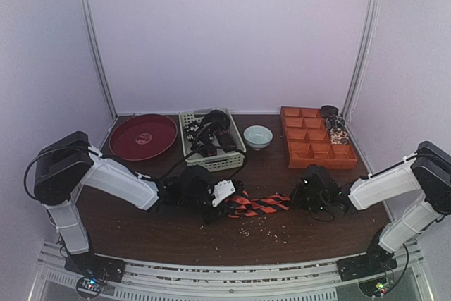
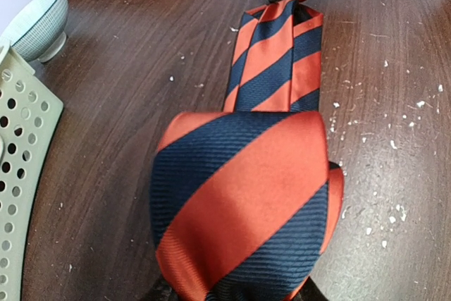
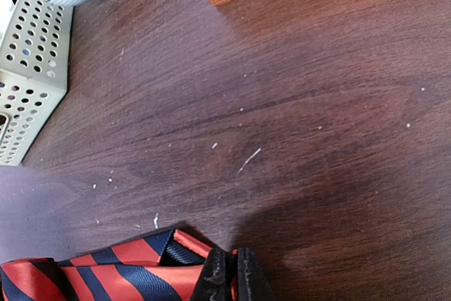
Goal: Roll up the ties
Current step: Roll the tie at the center of the board.
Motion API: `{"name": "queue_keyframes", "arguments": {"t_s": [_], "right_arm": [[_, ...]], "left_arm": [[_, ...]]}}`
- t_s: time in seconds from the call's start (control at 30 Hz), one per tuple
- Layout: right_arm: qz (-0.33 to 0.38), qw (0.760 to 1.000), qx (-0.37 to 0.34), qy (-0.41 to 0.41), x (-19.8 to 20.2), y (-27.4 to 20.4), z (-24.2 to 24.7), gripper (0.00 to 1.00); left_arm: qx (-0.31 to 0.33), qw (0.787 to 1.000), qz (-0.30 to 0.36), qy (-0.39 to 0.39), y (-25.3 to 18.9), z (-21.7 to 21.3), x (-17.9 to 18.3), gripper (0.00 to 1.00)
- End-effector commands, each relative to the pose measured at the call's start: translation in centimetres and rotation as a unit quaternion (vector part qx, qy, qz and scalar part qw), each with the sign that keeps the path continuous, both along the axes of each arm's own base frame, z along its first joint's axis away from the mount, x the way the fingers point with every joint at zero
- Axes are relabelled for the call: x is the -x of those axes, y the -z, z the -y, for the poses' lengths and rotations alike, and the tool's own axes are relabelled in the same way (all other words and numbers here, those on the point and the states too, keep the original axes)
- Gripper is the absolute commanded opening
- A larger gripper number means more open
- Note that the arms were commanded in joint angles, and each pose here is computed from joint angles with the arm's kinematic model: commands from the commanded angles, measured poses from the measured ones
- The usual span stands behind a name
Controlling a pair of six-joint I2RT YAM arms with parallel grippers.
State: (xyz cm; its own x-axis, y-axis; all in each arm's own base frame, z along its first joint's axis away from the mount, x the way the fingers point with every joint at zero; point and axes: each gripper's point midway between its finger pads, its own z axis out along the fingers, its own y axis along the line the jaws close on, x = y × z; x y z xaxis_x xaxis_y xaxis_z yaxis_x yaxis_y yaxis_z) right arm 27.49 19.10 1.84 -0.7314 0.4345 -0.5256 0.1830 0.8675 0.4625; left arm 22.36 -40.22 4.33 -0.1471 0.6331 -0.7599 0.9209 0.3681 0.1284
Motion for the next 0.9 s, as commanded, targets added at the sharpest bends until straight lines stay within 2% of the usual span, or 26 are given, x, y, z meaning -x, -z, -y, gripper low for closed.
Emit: {"name": "queue_keyframes", "arguments": {"t_s": [0.0, 0.2, 0.33, 0.47, 0.67, 0.8, 0.87], "right_arm": [[-0.022, 0.999, 0.031, -0.021, 0.4, 0.1, 0.3, 0.13], [0.011, 0.999, 0.015, -0.026, 0.5, -4.2, -0.2, 0.40], [0.058, 0.994, -0.044, -0.077, 0.6, -7.6, -3.9, 0.50], [0.068, 0.982, -0.093, -0.146, 0.7, -8.7, -9.2, 0.56], [0.053, 0.968, -0.115, -0.215, 1.2, -7.7, -16.0, 0.58], [0.023, 0.968, -0.095, -0.230, 1.7, -5.2, -18.0, 0.50], [0.007, 0.970, -0.084, -0.229, 2.1, -3.6, -17.9, 0.41]], "left_arm": [[-0.016, 1.000, -0.016, -0.008, 0.9, -0.5, 0.0, 0.37], [-0.017, 1.000, -0.019, -0.003, 1.1, -0.3, 0.0, 0.37], [-0.013, 1.000, -0.018, 0.002, 1.0, -0.1, 0.1, 0.37], [-0.009, 1.000, -0.019, 0.004, 0.8, 0.1, 0.1, 0.38], [-0.009, 1.000, -0.019, 0.003, 0.8, 0.0, 0.2, 0.38], [-0.005, 1.000, -0.018, 0.002, 0.4, 0.0, 0.2, 0.42], [0.000, 1.000, -0.019, -0.001, 0.1, 0.0, 0.1, 0.54]]}}
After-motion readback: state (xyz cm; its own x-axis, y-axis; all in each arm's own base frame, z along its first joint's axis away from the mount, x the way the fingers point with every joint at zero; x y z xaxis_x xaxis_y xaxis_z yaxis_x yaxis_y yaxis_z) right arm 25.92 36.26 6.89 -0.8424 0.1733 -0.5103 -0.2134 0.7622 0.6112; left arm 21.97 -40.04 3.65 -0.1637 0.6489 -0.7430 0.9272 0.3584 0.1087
